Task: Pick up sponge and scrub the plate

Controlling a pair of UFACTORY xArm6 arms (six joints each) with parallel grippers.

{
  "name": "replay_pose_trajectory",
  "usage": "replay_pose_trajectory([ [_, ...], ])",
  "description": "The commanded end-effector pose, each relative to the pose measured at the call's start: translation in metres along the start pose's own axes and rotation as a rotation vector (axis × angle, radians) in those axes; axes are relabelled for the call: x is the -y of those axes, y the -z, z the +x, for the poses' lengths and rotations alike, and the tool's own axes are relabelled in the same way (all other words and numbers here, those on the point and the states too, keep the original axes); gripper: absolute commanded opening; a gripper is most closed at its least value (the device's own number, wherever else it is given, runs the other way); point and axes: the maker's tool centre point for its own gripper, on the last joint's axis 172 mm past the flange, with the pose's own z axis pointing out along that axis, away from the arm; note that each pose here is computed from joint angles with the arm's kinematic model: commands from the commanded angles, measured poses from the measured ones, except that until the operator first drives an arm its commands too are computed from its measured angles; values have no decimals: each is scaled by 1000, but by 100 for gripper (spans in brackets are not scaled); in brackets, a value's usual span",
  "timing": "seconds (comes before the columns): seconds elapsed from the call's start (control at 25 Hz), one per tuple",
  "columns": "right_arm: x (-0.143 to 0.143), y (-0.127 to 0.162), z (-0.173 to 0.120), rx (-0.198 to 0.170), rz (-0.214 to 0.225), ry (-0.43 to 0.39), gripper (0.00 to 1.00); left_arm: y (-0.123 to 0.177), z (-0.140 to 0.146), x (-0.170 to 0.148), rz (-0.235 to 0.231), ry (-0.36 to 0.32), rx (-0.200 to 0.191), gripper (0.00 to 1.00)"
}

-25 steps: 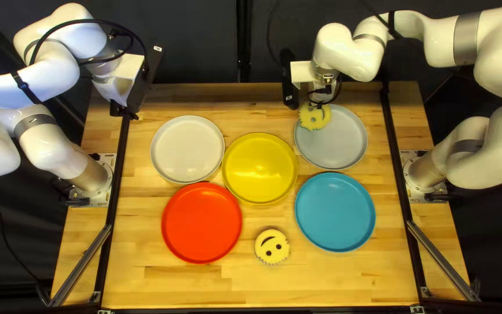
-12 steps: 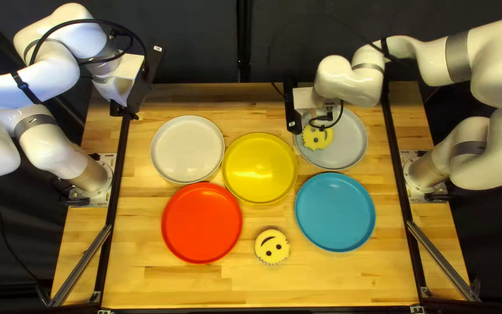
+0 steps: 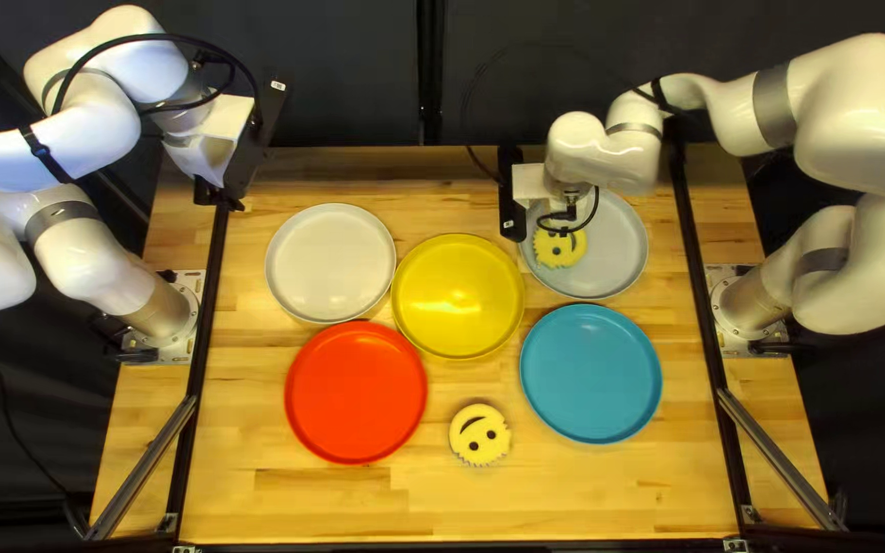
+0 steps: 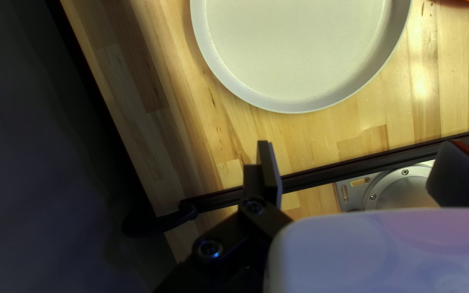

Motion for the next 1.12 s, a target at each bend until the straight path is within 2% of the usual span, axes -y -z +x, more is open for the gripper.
replay_pose_trajectory([
  [0.04,-19,3,-7,12,8,-23,0,0,0,0,0,0,0,100],
  [0.24,-11,7,-16,12,4,-35,0,0,0,0,0,0,0,100],
  [0.44,21,10,-20,-2,-7,-15,0,0,0,0,0,0,0,100],
  [0.76,65,14,-33,-56,-14,38,0,0,0,0,0,0,0,100],
  [0.92,68,11,-41,-91,-14,54,0,0,0,0,0,0,0,100],
  [1.12,42,1,-40,-135,-13,52,0,0,0,0,0,0,0,100],
])
